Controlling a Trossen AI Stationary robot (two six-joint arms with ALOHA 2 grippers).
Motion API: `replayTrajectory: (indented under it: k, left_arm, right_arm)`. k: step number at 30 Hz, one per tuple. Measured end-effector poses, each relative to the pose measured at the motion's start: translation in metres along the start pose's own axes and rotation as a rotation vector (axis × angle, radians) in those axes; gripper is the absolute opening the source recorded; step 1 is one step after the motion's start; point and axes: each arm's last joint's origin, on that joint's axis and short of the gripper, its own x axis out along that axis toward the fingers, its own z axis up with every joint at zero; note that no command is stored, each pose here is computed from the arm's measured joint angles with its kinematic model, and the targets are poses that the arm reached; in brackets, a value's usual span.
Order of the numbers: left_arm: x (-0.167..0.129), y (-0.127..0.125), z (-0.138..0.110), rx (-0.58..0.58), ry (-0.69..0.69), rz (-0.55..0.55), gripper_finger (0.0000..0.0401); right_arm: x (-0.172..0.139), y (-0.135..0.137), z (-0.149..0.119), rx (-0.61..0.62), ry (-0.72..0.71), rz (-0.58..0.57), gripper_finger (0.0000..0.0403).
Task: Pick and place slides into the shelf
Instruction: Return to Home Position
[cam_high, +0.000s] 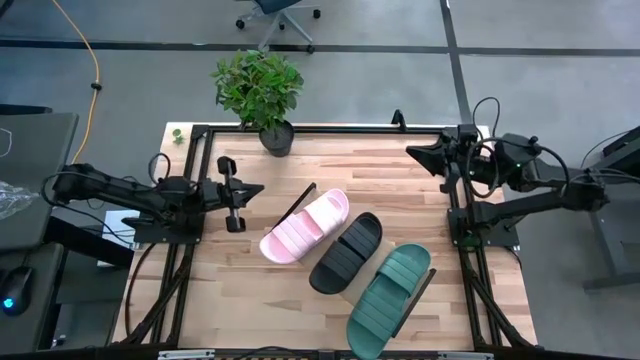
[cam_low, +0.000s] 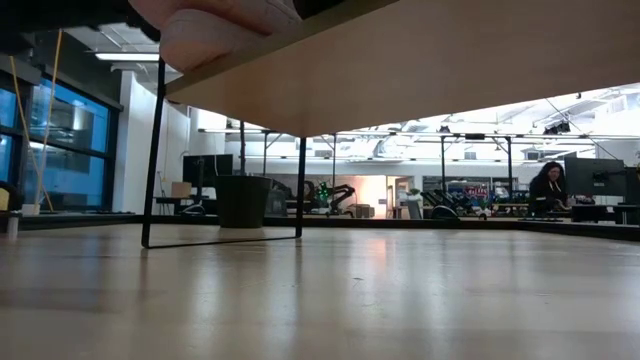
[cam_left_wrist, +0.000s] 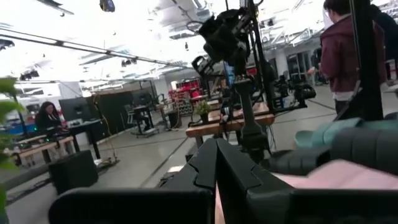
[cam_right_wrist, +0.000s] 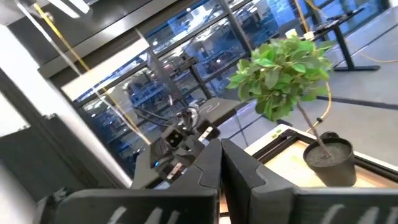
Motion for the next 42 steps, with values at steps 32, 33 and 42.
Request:
replayTrajectory:
  k: [32, 33, 42]
  left_arm:
    - [-0.033, -0.014, -0.064, -0.028, 0.06, -0.173, 0.0]
    - [-0.033, -0.015, -0.065, -0.026, 0.071, -0.185, 0.0]
    - [-0.044, -0.013, -0.068, -0.026, 0.147, -0.224, 0.0]
  right_arm:
    - [-0.001, 0.005, -0.002, -0.004, 0.017, 0.031, 0.0]
    - [-0.001, 0.005, -0.002, -0.004, 0.017, 0.031, 0.0]
    - [-0.001, 0.005, -0.002, -0.004, 0.017, 0.031, 0.0]
